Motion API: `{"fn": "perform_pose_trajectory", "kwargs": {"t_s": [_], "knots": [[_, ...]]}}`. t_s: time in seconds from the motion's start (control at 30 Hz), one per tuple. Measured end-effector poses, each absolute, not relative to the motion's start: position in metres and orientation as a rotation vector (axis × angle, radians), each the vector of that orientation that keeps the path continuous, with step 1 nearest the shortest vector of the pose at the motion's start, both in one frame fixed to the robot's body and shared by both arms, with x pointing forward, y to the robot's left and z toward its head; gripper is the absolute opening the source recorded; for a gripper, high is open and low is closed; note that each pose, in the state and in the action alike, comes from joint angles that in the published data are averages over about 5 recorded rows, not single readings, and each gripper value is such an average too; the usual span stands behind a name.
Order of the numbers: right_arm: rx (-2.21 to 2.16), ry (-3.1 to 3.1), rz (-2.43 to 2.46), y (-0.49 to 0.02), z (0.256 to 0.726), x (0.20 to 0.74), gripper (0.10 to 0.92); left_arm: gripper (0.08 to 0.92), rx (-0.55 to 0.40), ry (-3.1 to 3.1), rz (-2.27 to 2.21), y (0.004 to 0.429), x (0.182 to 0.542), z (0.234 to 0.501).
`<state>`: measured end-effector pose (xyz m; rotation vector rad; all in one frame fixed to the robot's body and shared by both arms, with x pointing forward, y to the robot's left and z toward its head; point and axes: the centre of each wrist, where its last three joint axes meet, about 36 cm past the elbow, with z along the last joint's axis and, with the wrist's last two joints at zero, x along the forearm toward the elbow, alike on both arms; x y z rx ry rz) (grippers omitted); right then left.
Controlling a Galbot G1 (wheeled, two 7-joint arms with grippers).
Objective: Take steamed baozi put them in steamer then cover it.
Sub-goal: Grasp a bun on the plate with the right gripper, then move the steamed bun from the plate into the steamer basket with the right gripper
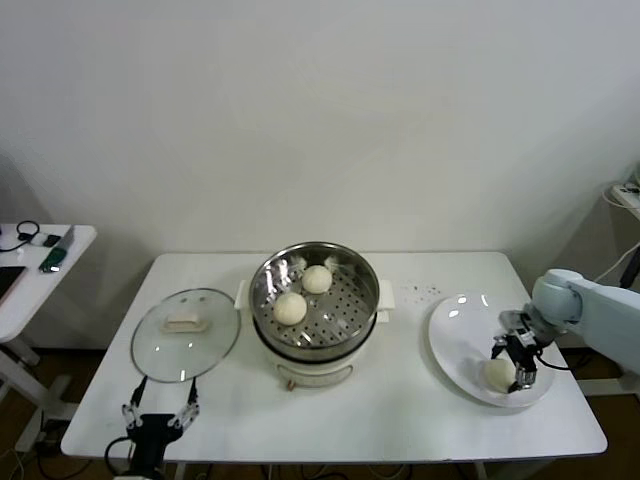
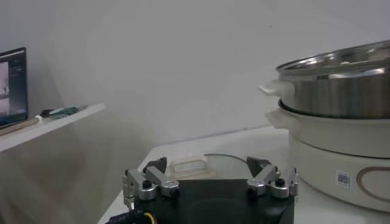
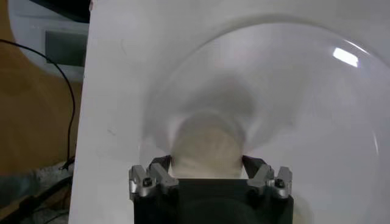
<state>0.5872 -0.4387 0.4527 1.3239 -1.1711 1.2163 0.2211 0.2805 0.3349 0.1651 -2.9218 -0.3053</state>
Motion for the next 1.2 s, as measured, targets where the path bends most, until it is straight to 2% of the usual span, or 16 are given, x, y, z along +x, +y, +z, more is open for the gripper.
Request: {"fn": "perform_pose_trajectory", "kwargs": {"t_s": [0.23, 0.6, 0.83, 1.2], "knots": [[1.329, -1.164, 1.222, -0.436, 0.456, 0.589, 0.689, 0.823, 0.157, -2.921, -0.306, 0.278, 0.222, 0.335], [1.382, -1.150, 1.299, -0.424, 0.492, 0.604, 0.695, 0.823, 0.148, -2.929, -0.307, 0.275, 0.226, 0.336], [1.485, -1.096, 1.492, -0.389, 0.560, 0.635, 0.696, 0.823, 0.140, -2.929, -0.319, 0.274, 0.224, 0.338], [1.666, -0.878, 1.937, -0.279, 0.698, 0.673, 0.696, 0.823, 0.132, -2.915, -0.332, 0.273, 0.221, 0.338]]}}
